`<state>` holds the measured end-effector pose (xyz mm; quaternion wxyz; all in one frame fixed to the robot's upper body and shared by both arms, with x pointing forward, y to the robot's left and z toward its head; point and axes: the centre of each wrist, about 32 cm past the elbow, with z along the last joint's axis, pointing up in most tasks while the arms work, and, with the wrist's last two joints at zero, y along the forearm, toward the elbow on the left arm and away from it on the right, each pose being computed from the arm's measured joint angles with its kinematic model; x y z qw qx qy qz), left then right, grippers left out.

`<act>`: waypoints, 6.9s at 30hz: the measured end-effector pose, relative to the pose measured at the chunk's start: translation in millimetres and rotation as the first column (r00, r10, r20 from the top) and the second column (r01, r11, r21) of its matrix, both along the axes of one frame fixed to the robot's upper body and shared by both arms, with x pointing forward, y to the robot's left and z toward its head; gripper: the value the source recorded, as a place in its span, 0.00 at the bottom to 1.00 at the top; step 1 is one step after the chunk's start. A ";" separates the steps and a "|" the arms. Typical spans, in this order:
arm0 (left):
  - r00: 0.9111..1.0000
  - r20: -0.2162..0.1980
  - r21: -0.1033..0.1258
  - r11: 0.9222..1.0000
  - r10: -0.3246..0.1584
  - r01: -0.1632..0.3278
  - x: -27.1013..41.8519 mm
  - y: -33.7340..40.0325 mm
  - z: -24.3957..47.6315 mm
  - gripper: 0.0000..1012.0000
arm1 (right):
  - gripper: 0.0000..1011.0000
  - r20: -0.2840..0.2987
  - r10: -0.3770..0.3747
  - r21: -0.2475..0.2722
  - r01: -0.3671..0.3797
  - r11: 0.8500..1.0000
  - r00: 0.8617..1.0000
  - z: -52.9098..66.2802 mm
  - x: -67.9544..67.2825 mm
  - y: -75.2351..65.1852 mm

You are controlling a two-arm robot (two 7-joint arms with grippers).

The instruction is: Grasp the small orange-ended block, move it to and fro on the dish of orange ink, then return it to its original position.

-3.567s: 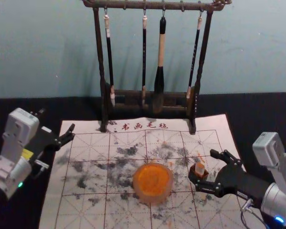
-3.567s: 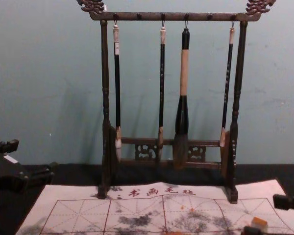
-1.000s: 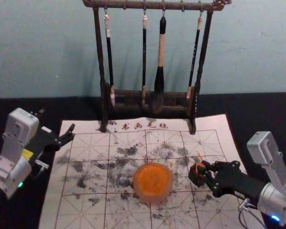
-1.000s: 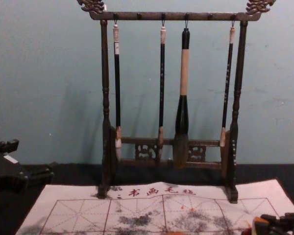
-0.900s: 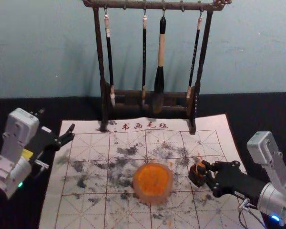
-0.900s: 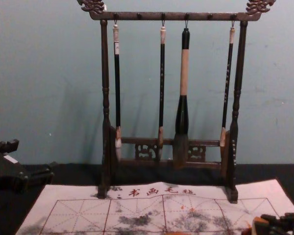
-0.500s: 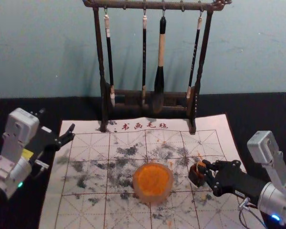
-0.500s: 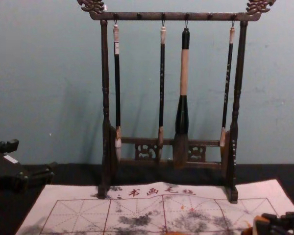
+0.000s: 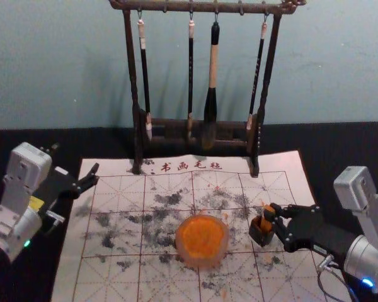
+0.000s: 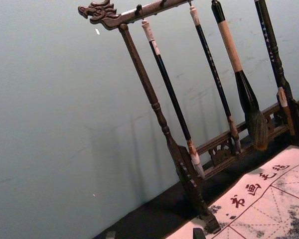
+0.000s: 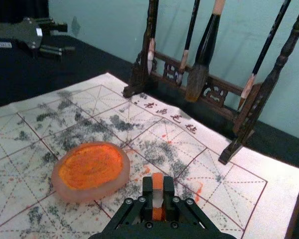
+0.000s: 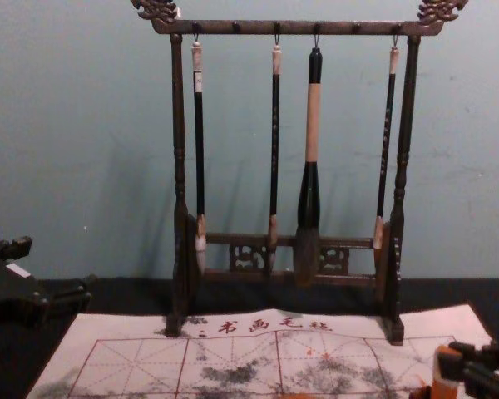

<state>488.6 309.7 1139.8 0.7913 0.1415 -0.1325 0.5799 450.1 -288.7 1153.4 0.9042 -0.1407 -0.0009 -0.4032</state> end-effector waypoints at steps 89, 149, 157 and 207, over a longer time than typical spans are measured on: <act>1.000 0.000 0.000 1.000 0.000 0.000 0.0 0.0 0.0 0.99 | 0.08 -0.001 0.261 -0.113 -0.259 0.959 0.965 11.9 63.1 74.7; 1.000 0.000 0.000 1.000 0.000 0.000 0.0 0.0 0.0 0.99 | 0.08 -0.029 0.255 -0.126 -0.256 0.958 0.967 19.6 62.1 77.2; 1.000 0.000 0.000 1.000 0.000 0.000 0.0 0.0 0.0 0.99 | 0.08 -0.037 0.240 -0.131 -0.243 0.961 0.970 20.7 59.9 69.8; 1.000 0.000 0.000 1.000 0.000 0.000 0.0 0.0 0.0 0.99 | 0.08 -0.056 0.326 -0.113 -0.330 0.937 0.944 21.9 57.4 86.6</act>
